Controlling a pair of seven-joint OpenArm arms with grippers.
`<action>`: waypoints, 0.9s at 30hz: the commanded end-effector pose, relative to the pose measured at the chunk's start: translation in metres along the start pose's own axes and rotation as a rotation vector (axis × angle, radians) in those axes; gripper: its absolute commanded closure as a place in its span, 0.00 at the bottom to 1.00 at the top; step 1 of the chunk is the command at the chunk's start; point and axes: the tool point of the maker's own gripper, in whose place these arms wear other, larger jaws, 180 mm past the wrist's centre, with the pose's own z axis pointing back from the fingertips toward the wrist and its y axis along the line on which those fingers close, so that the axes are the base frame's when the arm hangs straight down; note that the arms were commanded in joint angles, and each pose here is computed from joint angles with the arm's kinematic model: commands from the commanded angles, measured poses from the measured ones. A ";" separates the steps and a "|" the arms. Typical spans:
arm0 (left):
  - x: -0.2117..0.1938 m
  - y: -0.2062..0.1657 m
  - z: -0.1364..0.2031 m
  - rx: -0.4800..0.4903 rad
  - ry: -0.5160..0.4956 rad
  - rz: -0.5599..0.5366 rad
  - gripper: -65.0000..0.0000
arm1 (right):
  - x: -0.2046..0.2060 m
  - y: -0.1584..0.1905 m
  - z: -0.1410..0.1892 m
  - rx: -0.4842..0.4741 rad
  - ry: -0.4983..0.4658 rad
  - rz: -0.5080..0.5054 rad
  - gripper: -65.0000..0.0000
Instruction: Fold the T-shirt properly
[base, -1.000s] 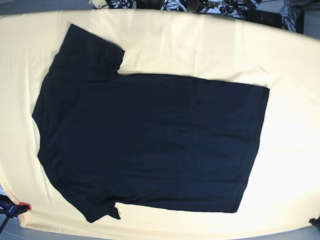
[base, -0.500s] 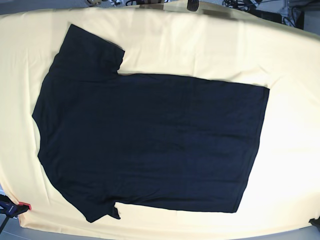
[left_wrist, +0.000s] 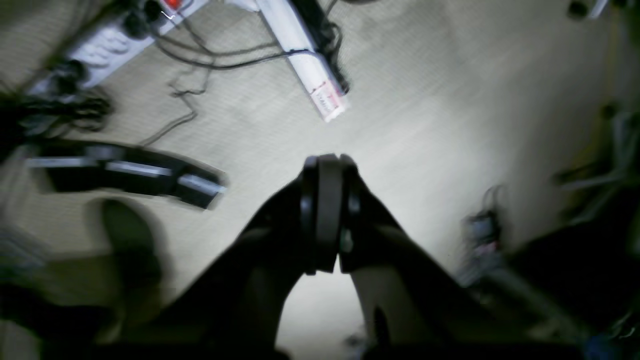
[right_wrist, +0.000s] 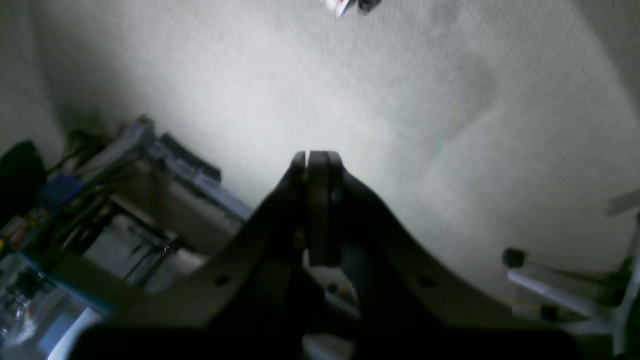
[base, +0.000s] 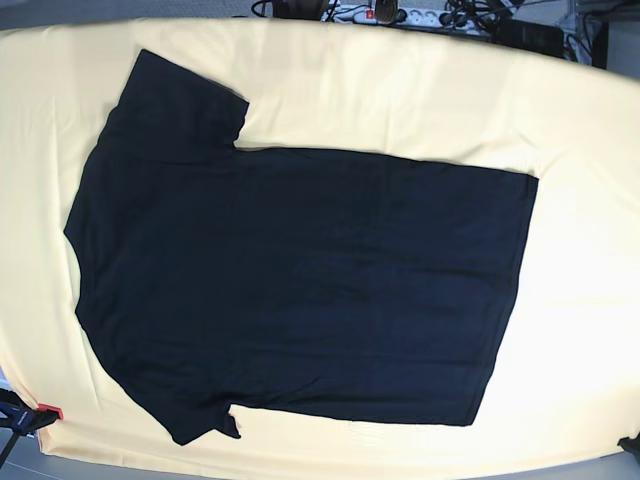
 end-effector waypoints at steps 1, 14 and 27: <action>0.001 -0.009 0.011 -0.013 -0.002 -0.025 1.00 | -0.004 0.004 0.012 -0.009 -0.010 0.019 1.00; 0.096 0.026 0.112 0.359 -0.137 -0.464 1.00 | 0.049 -0.022 0.151 -0.526 -0.231 0.263 1.00; 0.180 0.137 0.218 0.791 -0.274 -0.719 1.00 | 0.112 -0.111 0.257 -1.006 -0.459 0.304 1.00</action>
